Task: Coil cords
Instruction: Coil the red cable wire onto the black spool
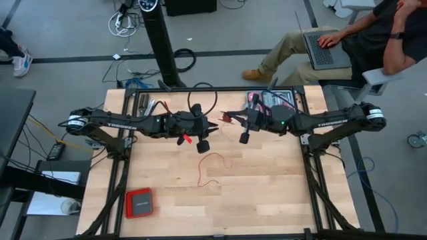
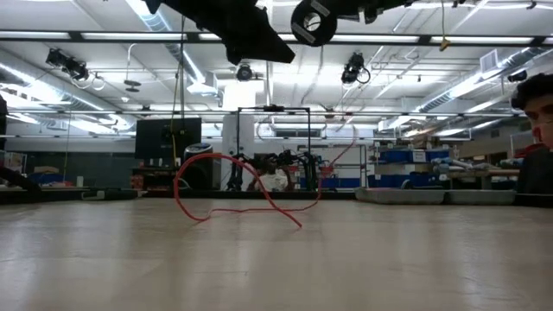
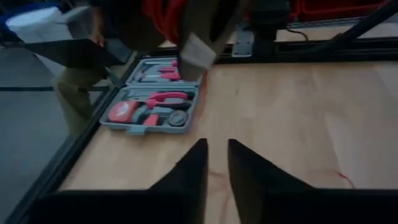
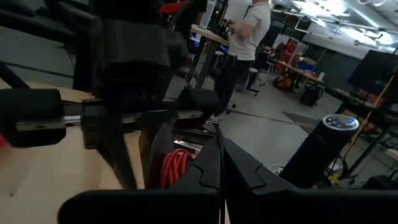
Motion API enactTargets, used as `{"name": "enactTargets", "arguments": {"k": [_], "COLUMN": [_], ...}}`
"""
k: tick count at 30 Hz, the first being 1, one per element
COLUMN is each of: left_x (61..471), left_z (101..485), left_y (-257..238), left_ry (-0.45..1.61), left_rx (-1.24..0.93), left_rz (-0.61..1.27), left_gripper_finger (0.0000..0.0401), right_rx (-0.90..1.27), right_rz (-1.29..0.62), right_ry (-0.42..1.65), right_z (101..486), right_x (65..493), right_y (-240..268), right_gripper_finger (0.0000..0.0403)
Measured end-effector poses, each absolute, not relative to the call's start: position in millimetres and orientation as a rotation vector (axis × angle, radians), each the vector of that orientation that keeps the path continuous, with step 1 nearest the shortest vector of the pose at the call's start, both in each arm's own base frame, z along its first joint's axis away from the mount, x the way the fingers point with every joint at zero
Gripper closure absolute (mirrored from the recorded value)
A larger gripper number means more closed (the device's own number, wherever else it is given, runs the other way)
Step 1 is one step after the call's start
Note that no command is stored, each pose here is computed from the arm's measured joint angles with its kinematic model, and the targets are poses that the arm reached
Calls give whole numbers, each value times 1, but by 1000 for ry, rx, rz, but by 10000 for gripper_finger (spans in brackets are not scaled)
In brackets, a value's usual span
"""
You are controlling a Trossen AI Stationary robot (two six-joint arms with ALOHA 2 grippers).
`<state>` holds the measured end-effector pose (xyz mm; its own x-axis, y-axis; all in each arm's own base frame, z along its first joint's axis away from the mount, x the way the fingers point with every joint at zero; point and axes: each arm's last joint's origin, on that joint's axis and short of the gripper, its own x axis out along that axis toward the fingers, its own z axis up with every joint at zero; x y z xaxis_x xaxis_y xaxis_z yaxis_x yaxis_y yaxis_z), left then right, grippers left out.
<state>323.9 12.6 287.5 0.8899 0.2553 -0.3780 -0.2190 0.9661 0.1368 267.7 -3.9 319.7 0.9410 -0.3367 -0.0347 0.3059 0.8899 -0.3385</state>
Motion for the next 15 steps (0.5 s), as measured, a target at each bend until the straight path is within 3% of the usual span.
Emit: {"name": "enactTargets", "arguments": {"k": [5,15], "left_x": [324,324], "left_z": [287,309], "left_y": [10,6], "left_ry": [401,227], "left_rx": [46,56], "left_rz": [169,90], "left_gripper_finger": [284,277], "right_rx": [-286,-193], "right_rz": [-275,-80], "right_ry": [71,-8], "right_z": [316,286], "right_x": [254,239], "right_y": [-4,-3], "right_gripper_finger": [403,403]}}
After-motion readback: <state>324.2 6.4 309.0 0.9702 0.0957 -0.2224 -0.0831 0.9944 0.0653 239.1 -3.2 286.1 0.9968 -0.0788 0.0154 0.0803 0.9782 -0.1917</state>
